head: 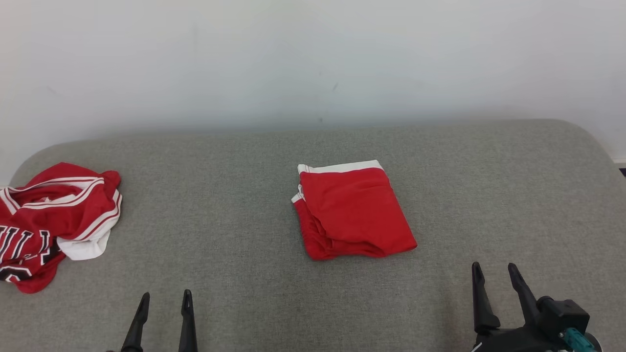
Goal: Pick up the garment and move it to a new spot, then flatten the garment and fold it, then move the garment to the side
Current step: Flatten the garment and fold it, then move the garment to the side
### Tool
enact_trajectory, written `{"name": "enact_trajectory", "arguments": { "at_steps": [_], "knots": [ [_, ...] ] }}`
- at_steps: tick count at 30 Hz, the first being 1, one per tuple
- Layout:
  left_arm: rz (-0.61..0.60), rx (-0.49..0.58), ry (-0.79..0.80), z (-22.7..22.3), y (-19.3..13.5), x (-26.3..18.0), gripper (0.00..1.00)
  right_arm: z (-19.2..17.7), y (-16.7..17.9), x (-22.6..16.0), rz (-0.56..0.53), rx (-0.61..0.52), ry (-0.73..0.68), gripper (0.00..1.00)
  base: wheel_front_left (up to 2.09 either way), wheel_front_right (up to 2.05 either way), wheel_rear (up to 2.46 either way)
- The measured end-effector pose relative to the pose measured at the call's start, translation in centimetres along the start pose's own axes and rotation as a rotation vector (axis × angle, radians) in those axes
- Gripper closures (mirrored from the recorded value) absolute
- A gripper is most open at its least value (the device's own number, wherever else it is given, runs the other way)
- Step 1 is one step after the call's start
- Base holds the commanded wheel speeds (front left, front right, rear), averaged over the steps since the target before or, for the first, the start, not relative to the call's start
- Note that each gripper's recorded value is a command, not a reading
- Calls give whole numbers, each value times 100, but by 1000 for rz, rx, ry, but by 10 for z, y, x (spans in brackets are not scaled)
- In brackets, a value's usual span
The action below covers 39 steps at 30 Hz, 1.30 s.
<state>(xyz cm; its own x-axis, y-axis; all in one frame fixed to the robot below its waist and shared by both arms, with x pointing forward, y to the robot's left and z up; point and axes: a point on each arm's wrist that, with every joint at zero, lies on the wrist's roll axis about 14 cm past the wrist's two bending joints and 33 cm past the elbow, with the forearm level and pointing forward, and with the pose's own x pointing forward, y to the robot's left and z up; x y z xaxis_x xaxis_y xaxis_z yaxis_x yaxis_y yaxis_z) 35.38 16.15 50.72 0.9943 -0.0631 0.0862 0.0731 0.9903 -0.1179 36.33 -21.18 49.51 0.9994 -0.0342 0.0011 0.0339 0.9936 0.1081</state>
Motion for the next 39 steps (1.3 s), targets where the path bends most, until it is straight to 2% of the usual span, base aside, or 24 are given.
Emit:
{"name": "enact_trajectory", "arguments": {
  "at_steps": [18,39],
  "knots": [
    [-3,22,27,-8,7,-1,0,-12,-22,-23,-71,14,26,0,0,0,0],
    [-9,17,55,-18,6,-3,0,-19,-20,-22,-67,32,52,0,0,0,0]
  ]
}}
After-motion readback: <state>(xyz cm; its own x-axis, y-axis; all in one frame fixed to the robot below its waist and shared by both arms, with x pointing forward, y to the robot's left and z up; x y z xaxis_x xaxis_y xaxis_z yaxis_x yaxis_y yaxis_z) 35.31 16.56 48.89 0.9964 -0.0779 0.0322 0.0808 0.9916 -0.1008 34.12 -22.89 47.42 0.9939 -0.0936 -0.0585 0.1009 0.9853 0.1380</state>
